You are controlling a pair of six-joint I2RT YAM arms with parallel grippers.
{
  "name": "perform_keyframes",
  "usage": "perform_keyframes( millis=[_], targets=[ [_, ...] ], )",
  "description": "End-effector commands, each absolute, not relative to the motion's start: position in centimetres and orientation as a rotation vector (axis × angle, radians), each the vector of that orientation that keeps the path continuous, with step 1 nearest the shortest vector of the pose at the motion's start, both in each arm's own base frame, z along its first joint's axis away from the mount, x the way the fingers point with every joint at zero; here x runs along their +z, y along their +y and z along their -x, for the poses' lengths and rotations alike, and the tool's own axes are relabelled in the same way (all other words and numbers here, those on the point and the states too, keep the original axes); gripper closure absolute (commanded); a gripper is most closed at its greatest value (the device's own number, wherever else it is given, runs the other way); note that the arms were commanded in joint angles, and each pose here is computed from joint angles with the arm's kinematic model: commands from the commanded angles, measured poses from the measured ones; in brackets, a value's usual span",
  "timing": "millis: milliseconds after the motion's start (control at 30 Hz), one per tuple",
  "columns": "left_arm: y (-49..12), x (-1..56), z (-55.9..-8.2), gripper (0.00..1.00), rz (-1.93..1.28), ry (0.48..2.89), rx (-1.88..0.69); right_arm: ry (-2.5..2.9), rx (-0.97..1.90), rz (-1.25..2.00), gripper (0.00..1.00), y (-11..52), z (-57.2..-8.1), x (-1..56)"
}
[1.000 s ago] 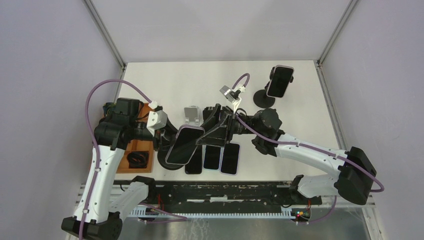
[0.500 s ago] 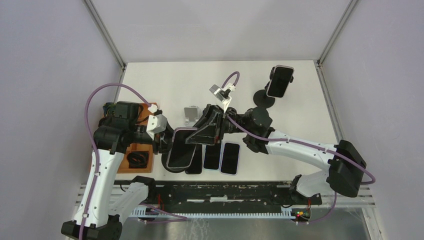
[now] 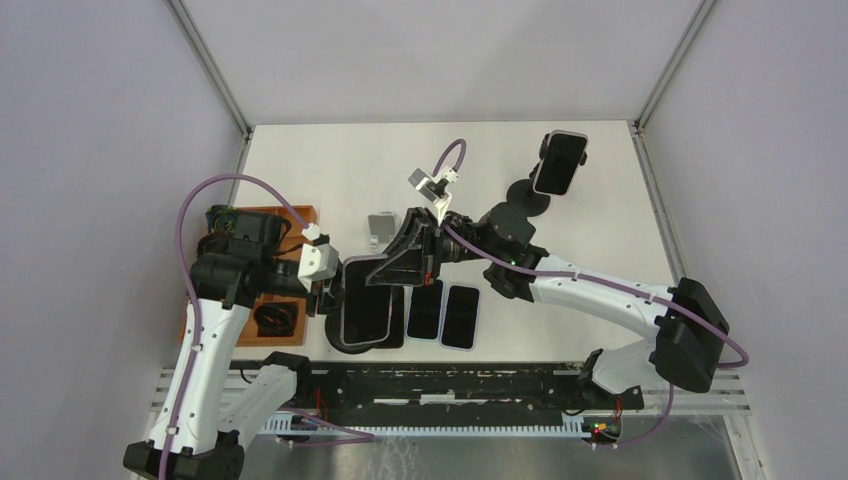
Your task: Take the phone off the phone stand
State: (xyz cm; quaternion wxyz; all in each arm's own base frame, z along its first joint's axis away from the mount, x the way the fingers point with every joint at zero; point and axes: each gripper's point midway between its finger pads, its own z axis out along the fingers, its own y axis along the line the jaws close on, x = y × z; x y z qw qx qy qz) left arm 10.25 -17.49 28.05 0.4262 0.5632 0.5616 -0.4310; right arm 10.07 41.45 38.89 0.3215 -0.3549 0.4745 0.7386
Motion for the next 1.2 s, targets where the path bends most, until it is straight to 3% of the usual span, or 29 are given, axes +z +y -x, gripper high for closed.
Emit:
perform_keyframes(
  millis=[0,400,1167],
  targets=[
    [-16.4,25.8,-10.2,0.98,-1.513,1.412,-0.944,0.924,1.861,0.851,1.0,37.8,-10.9,47.6],
    [-15.1,23.4,-9.8,0.98,-1.627,1.415,-0.844,0.714,1.829,0.624,1.0,31.8,-13.1,50.8],
    [-14.0,21.3,-10.1,0.98,-1.716,1.424,-0.741,0.774,1.643,0.61,1.0,26.4,-14.7,52.2]
  ],
)
